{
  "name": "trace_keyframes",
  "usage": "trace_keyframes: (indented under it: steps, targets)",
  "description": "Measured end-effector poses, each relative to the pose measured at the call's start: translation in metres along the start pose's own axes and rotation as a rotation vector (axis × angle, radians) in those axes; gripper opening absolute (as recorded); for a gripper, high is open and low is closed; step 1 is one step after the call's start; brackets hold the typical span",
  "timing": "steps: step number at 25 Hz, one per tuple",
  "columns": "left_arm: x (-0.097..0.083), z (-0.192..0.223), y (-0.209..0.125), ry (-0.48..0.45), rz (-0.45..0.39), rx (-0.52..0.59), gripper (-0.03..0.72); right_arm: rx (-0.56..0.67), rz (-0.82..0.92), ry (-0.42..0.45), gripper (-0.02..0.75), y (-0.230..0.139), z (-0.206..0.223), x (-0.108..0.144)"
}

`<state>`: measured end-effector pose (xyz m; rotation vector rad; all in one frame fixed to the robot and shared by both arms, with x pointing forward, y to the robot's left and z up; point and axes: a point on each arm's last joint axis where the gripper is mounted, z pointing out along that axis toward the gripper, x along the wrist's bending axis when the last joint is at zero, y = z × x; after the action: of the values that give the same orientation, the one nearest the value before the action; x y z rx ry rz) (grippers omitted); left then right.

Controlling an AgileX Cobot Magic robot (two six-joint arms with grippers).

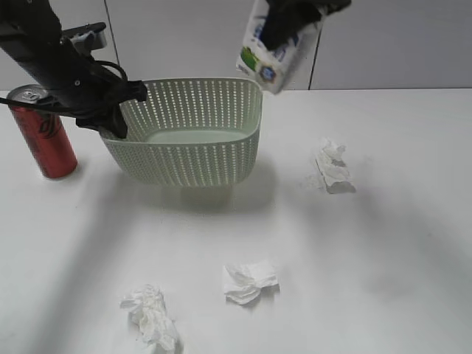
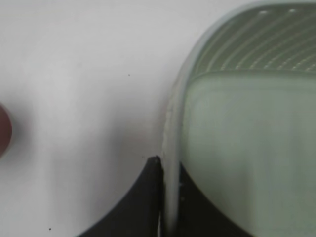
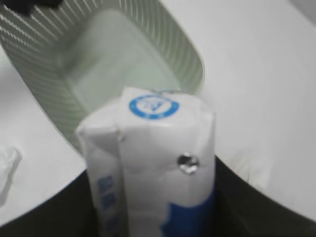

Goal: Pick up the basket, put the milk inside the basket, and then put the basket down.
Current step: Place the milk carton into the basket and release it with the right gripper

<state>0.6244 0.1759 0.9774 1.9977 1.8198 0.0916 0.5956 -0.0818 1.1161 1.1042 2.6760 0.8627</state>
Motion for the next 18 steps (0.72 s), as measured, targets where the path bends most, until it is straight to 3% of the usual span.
trace_keyframes:
  steps: [3,6,14,18]
  targets:
    - [0.001,0.0,0.0,0.009,0.011,0.0,0.003,-0.067,-0.057,-0.011,0.321,0.02,0.005,0.013]
    - [0.003,0.0,0.0,0.028,0.033,-0.001,0.003,-0.045,-0.082,-0.011,0.321,0.027,0.036,0.017]
    - [0.005,0.0,0.001,0.051,0.059,-0.005,0.003,0.055,-0.067,-0.022,0.321,0.009,0.15,0.001]
    - [0.005,0.0,0.002,0.058,0.07,-0.023,0.005,0.105,-0.051,-0.007,0.321,-0.003,0.177,-0.002]
